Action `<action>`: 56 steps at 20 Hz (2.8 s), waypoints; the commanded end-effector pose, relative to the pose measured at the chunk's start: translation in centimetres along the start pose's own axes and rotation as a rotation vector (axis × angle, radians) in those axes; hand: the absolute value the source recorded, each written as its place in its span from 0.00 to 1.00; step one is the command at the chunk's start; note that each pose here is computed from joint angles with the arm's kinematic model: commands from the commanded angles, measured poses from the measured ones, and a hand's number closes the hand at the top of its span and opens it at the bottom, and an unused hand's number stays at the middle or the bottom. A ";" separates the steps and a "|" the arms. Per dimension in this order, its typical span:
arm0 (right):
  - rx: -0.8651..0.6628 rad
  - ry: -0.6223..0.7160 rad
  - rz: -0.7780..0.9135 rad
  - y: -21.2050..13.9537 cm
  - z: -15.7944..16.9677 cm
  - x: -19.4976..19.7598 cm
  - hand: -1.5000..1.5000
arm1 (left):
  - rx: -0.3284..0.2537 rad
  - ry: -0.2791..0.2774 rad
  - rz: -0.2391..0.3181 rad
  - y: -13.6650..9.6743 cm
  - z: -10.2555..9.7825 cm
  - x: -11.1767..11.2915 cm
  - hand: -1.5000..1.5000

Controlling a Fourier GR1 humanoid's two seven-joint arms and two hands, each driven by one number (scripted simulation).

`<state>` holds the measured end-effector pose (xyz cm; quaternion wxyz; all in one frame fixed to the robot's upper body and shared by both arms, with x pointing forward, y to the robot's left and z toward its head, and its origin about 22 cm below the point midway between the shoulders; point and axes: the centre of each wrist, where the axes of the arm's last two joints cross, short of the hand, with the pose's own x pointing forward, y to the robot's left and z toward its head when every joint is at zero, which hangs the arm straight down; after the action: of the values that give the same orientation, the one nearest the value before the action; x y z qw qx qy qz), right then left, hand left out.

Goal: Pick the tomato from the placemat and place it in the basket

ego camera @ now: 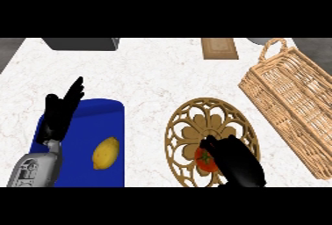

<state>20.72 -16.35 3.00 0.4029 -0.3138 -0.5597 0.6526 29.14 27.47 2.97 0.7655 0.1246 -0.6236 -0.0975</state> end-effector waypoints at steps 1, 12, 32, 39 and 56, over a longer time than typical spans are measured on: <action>0.028 0.010 0.026 -0.2 0.5 2.9 1.00 | 0.012 -0.014 -0.012 1.2 -0.5 1.0 0.50; -0.275 -0.068 -0.633 -9.3 8.5 4.0 1.00 | 0.018 0.001 0.017 0.2 -0.3 -0.8 0.50; -0.561 0.168 -0.570 -20.3 8.5 3.1 1.00 | -0.003 0.002 -0.002 -0.2 -0.2 -0.7 0.50; -0.504 0.414 -0.279 -26.3 6.8 -2.9 1.00 | 0.003 0.008 -0.002 -0.1 0.1 -0.8 0.50; -0.377 0.408 -0.274 -28.1 9.1 -21.4 1.00 | 0.006 0.003 -0.001 -1.2 -1.2 -0.6 0.50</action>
<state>28.32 -35.35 32.02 0.5267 -0.4503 -0.6089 0.3862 29.28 27.32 2.49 0.7635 0.1237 -0.6263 -0.0975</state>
